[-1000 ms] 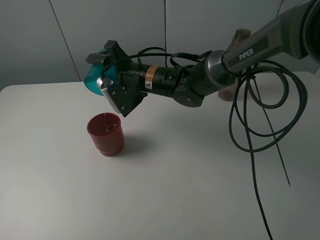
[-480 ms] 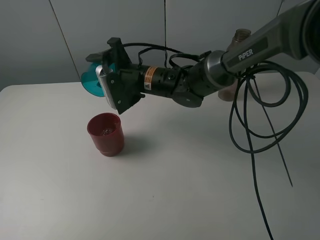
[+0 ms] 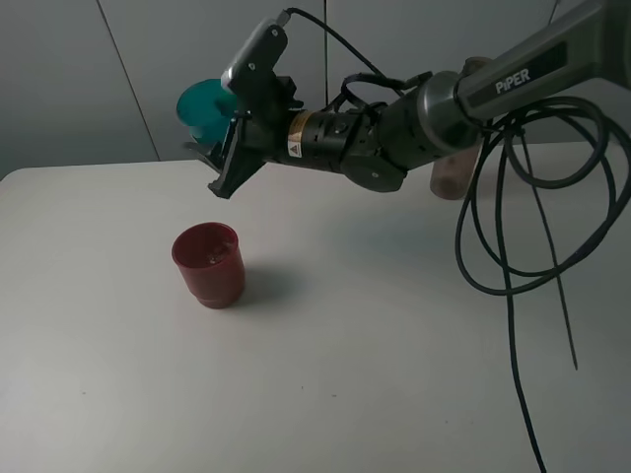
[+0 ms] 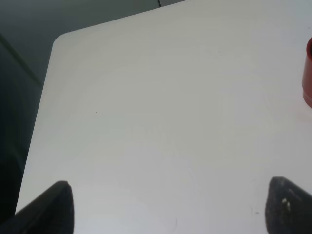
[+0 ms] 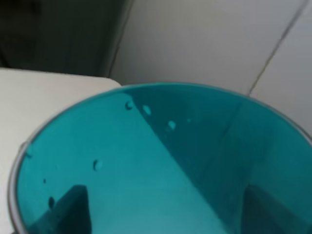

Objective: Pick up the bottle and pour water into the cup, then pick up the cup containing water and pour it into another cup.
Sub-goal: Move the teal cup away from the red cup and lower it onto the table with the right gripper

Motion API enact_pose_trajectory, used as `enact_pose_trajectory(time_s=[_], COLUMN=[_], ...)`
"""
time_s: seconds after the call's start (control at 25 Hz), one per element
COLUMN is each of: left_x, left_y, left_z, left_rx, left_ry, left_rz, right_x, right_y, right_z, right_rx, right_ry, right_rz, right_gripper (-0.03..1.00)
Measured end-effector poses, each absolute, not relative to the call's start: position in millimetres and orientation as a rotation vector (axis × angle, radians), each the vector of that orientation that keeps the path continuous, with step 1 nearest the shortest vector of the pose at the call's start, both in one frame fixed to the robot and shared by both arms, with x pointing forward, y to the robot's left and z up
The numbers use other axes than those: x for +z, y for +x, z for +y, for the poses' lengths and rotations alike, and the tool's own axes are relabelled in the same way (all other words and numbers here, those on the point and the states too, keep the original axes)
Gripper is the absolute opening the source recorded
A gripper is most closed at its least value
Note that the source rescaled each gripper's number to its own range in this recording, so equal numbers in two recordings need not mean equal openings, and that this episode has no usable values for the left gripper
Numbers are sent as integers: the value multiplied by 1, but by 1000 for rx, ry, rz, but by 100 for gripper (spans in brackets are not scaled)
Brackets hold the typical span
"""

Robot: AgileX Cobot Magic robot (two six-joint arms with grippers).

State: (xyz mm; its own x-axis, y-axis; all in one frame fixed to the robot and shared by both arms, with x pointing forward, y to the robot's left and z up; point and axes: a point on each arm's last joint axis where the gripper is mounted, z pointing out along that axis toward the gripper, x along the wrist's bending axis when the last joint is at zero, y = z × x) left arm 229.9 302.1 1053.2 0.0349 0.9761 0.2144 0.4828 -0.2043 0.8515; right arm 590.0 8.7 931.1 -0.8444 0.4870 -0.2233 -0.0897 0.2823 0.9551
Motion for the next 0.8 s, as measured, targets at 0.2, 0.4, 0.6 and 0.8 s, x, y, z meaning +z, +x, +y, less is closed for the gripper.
enact_pose_trajectory(time_s=[0.2, 0.4, 0.6, 0.8], left_x=[1053, 1053, 1053, 1053], left_y=[230, 230, 230, 230], left_z=[302, 302, 302, 302], left_rx=[1105, 1105, 1105, 1105], left_ry=[1742, 1742, 1742, 1742], left_rz=[1480, 1480, 1480, 1480], right_x=[931, 919, 898, 879], right_y=[610, 615, 612, 613], right_z=[-15, -35, -59, -72], right_rx=[1656, 1623, 1528, 1497], right_ry=[677, 819, 894, 932], right_rz=[2055, 2054, 2095, 2107], right_gripper=[2, 2, 2, 2])
